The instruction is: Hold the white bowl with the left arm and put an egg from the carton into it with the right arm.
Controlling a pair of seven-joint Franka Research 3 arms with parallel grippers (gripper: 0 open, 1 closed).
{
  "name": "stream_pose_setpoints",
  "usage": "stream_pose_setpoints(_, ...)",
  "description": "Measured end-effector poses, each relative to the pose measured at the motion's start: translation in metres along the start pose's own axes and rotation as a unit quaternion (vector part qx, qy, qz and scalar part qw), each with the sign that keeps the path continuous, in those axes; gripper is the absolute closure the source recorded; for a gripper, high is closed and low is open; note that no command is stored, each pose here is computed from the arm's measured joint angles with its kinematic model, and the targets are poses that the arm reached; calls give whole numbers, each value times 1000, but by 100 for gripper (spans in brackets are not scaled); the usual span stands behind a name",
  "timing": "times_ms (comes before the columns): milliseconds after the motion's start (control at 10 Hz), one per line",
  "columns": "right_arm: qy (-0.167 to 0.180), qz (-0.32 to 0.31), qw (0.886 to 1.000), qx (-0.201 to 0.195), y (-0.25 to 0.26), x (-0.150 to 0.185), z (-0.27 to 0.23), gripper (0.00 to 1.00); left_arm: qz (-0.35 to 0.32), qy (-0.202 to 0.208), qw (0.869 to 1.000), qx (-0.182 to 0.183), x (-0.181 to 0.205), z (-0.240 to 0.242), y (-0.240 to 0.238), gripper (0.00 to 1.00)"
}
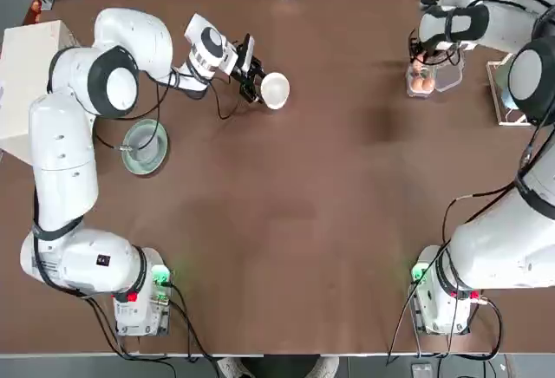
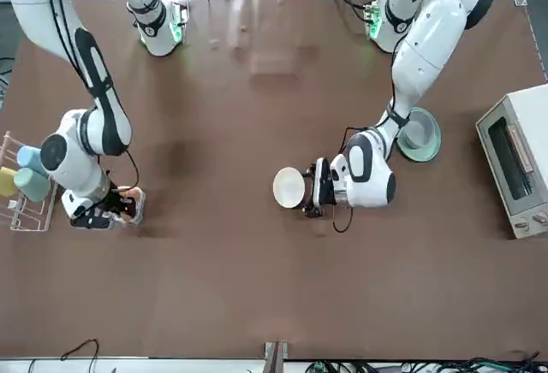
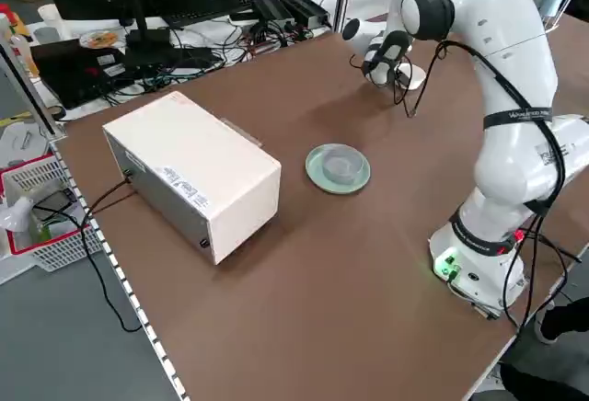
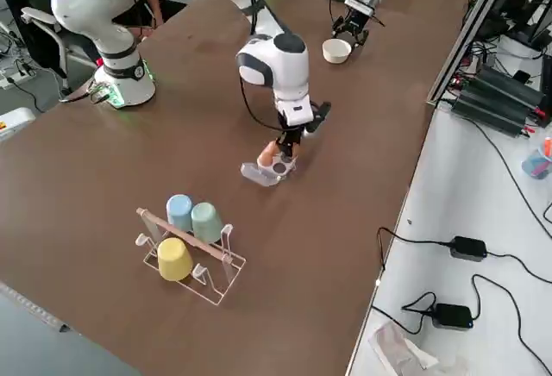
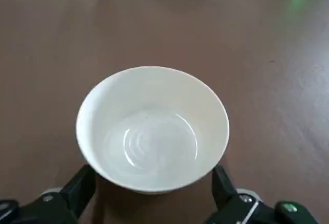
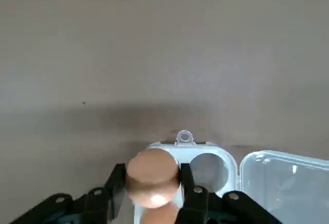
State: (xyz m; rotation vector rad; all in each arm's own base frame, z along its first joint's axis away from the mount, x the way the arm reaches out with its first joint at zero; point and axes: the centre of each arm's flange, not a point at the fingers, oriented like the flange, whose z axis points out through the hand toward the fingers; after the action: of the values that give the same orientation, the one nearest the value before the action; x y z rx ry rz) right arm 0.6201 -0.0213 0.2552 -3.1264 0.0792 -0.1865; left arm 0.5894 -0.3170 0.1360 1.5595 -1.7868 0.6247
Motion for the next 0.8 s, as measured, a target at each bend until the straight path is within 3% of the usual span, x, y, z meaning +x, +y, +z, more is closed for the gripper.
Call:
stream_pose_setpoints(200, 4, 5, 1000, 21, -21, 2, -11, 52, 0, 0, 1000, 0, 0, 0, 0, 0)
stream_pose_setpoints(500, 2, 41, 992, 115, -111, -3, -20, 52, 0, 0, 1000, 0, 0, 0, 0, 0)
stream_pose_setpoints(800, 5, 83, 975, 208, -212, -24, -31, 52, 0, 0, 1000, 0, 1, 0, 0, 0)
